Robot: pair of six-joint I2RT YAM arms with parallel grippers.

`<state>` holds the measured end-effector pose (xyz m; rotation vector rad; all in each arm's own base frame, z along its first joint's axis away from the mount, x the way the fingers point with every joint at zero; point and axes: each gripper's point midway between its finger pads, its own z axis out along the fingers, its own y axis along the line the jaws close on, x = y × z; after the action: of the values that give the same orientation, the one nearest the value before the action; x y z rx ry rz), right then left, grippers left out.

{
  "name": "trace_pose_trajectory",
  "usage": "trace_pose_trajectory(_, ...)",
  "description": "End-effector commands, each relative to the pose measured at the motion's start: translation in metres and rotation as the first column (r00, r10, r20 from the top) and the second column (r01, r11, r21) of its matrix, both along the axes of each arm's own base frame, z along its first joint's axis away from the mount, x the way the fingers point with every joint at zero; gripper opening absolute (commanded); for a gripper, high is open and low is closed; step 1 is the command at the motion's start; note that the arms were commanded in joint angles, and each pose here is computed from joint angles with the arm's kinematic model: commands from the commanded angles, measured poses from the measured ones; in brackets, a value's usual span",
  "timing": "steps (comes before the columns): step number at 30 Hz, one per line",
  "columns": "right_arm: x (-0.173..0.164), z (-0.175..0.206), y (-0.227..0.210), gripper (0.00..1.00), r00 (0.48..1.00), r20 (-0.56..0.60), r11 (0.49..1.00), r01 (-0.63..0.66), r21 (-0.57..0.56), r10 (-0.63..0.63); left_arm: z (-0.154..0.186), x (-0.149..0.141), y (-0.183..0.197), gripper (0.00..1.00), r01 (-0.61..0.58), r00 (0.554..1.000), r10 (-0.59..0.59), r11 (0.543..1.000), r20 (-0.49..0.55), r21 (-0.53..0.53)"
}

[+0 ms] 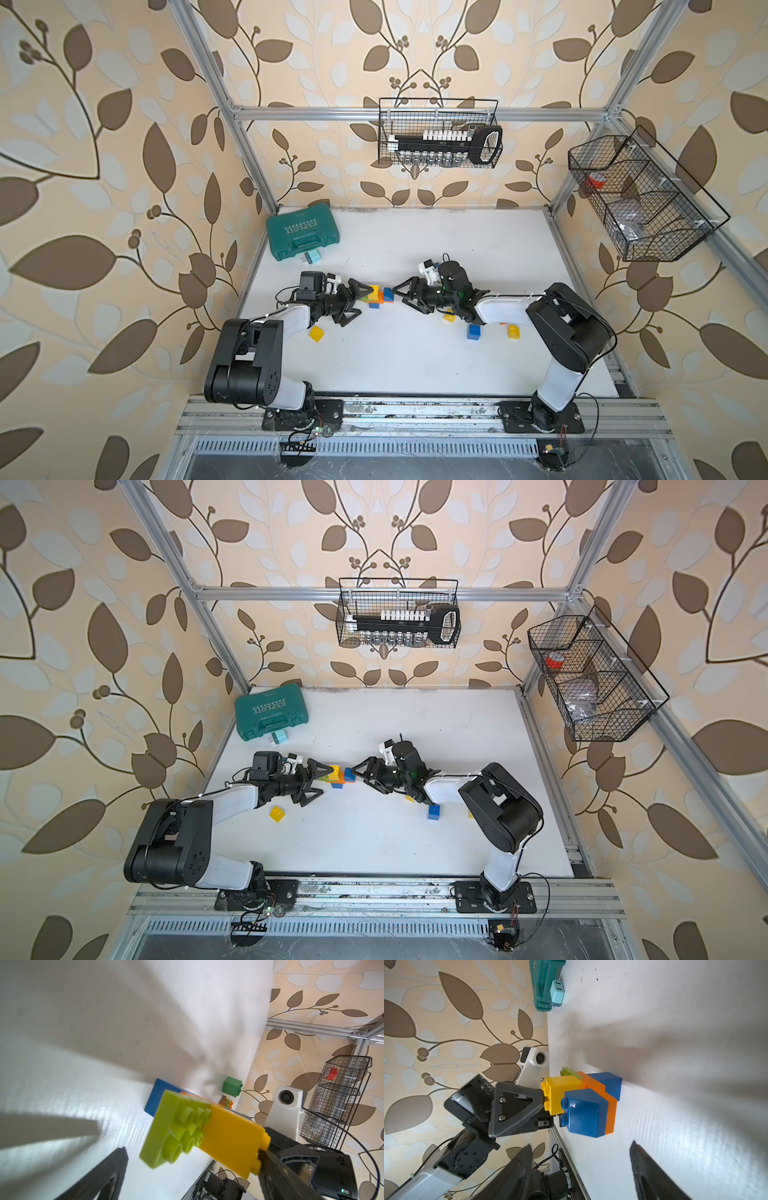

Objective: Assemble a fork with lego
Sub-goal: Pick up the lego brick from the center of the board.

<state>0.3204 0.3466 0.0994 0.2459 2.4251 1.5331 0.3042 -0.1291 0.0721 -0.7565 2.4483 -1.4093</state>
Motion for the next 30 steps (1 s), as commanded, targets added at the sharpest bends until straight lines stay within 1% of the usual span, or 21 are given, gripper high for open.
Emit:
trace_pose_trajectory(1,0.0,0.018,0.002,0.76,0.998,0.055,0.999,-0.029,0.019,0.027,-0.013,0.0,0.009,0.99,-0.042,0.998,0.045,0.997,-0.054,0.065)
trace_pose_trajectory(5,-0.002,0.02,0.002,0.76,0.996,0.077,0.999,-0.042,0.002,0.042,-0.004,0.009,0.012,0.99,-0.047,0.998,0.049,0.997,-0.031,0.068)
trace_pose_trajectory(10,-0.006,0.021,-0.002,0.77,0.994,0.094,0.998,-0.056,-0.027,0.059,-0.004,0.008,0.014,0.99,-0.043,0.998,0.046,0.996,-0.043,0.076)
trace_pose_trajectory(11,-0.006,0.021,-0.002,0.77,0.994,0.097,0.998,-0.056,-0.03,0.059,0.005,0.009,0.014,0.99,-0.046,0.999,0.047,0.996,-0.013,0.073)
trace_pose_trajectory(23,-0.013,0.022,0.001,0.79,0.988,0.118,0.994,-0.1,-0.039,0.104,0.034,0.018,0.009,0.99,-0.025,0.997,0.026,1.0,0.067,-0.006)
trace_pose_trajectory(25,-0.013,0.023,0.001,0.79,0.987,0.119,0.994,-0.103,-0.036,0.106,0.038,0.02,0.009,0.99,-0.018,0.995,0.02,0.999,0.095,-0.027)
trace_pose_trajectory(26,-0.014,0.023,0.002,0.79,0.987,0.119,0.994,-0.106,-0.034,0.109,0.04,0.022,0.009,0.99,-0.028,0.996,0.032,0.999,0.086,-0.046)
trace_pose_trajectory(29,-0.015,0.023,0.0,0.8,0.984,0.131,0.992,-0.112,-0.052,0.118,0.046,0.021,0.015,0.99,-0.04,0.996,0.043,0.998,0.081,-0.039)
trace_pose_trajectory(30,-0.016,0.023,-0.003,0.8,0.982,0.139,0.991,-0.117,-0.072,0.126,0.047,0.019,0.02,0.99,-0.04,0.995,0.041,0.999,0.087,-0.009)
